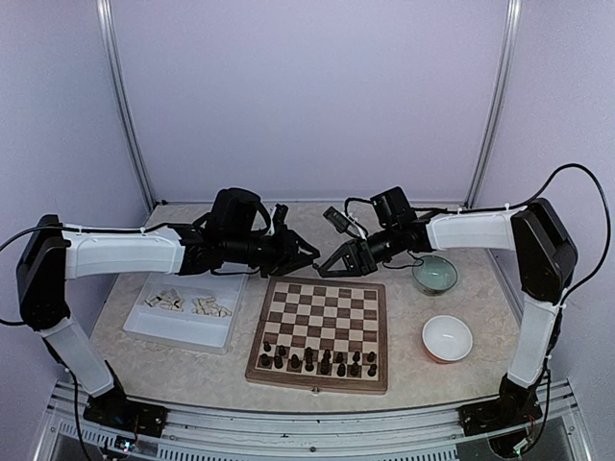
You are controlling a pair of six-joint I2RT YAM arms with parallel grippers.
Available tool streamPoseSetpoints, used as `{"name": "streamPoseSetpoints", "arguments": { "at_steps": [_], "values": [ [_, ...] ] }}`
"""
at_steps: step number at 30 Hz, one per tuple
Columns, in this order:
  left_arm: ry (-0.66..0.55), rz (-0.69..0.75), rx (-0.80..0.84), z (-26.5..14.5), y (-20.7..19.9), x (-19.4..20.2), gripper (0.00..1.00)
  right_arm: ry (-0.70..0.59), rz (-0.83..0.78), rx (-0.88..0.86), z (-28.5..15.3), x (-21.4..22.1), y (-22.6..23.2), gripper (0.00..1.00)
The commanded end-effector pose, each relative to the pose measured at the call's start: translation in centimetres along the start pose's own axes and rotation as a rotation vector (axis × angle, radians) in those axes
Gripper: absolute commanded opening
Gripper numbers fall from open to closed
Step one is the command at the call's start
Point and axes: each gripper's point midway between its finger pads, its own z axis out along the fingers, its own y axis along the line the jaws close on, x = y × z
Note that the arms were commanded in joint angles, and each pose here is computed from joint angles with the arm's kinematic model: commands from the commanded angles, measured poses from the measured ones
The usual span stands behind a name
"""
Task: Set up the chess pieces on the board
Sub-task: Pass from the right arm to the left
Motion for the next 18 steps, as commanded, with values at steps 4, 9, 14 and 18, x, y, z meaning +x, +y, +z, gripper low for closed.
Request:
{"name": "streamPoseSetpoints", "arguments": {
  "at_steps": [4, 9, 14, 18],
  "values": [
    [0.036, -0.027, 0.058, 0.6, -0.5, 0.4, 0.25, -0.017, -0.044, 0.004, -0.5, -1.0, 0.6, 0.06],
    [0.022, -0.027, -0.006, 0.6, 0.8, 0.2, 0.27, -0.020, -0.050, -0.005, -0.5, -1.3, 0.9, 0.06],
    [0.035, -0.030, -0.006, 0.7, 0.8, 0.6, 0.28, -0.024, -0.057, 0.001, -0.7, -1.5, 1.0, 0.06],
    [0.061, -0.026, 0.014, 1.0, 0.3, 1.1, 0.25, -0.023, -0.053, 0.005, -0.7, -1.4, 0.8, 0.06]
  ]
}}
